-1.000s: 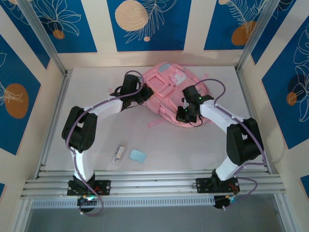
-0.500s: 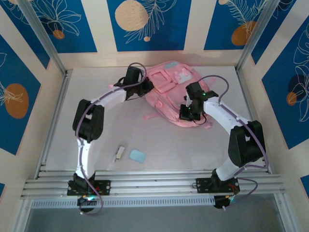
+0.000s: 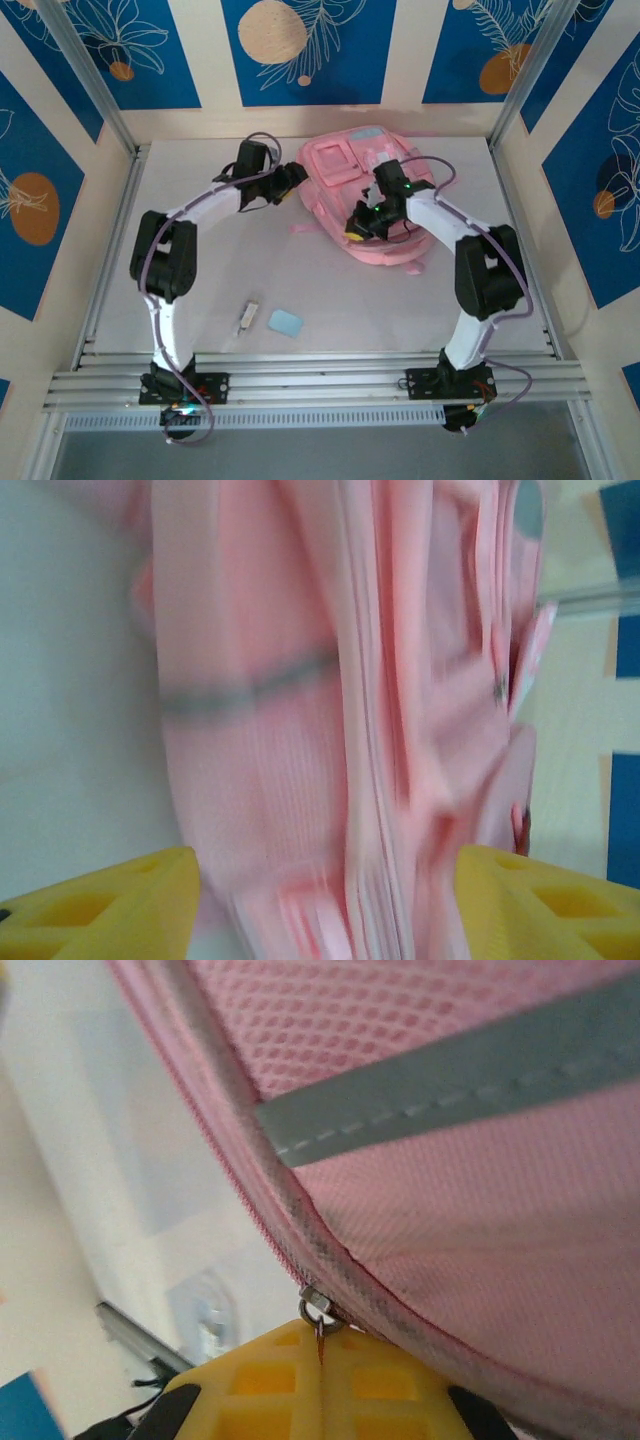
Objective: Pack the student bag
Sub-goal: Zip the student bag at the center of the table.
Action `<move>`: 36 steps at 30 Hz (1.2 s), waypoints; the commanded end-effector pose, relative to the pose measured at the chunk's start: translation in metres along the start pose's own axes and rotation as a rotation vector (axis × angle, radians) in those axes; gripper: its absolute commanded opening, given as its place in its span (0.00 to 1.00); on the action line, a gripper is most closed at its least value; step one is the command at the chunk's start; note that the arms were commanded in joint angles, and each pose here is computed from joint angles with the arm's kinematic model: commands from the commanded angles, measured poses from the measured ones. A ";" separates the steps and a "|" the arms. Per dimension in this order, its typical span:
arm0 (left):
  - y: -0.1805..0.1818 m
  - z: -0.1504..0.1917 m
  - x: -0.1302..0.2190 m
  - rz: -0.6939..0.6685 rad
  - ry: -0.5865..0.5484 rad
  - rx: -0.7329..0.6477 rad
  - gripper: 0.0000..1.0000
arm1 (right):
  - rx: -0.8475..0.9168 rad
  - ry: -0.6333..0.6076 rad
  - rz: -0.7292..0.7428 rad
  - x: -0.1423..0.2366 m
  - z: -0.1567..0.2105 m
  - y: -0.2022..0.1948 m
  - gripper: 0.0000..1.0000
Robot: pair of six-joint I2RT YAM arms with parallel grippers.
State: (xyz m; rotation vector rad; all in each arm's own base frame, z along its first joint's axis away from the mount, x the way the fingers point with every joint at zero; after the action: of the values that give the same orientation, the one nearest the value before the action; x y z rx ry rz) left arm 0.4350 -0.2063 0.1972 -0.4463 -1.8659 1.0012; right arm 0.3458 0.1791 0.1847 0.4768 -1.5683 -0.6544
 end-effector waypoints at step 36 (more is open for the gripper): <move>-0.009 -0.004 -0.004 -0.041 -0.085 -0.139 0.00 | 0.156 -0.042 1.031 0.086 0.004 -0.086 0.00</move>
State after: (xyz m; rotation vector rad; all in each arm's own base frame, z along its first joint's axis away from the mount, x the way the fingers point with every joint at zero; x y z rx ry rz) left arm 0.4107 -0.2492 0.1716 -0.5474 -1.8143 0.8568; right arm 0.3288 0.0919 0.1903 -0.0573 -1.7317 0.0562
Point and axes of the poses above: each hand's point on the last joint's axis, 136 mm out from that joint toward the fingers, its own x axis back along the fingers, its own y axis along the line the jaws close on, z = x × y, the point moved 9 cm from there along x, back along the fingers, and after that the axes turned 3 degrees about x, right-handed, at the moved point
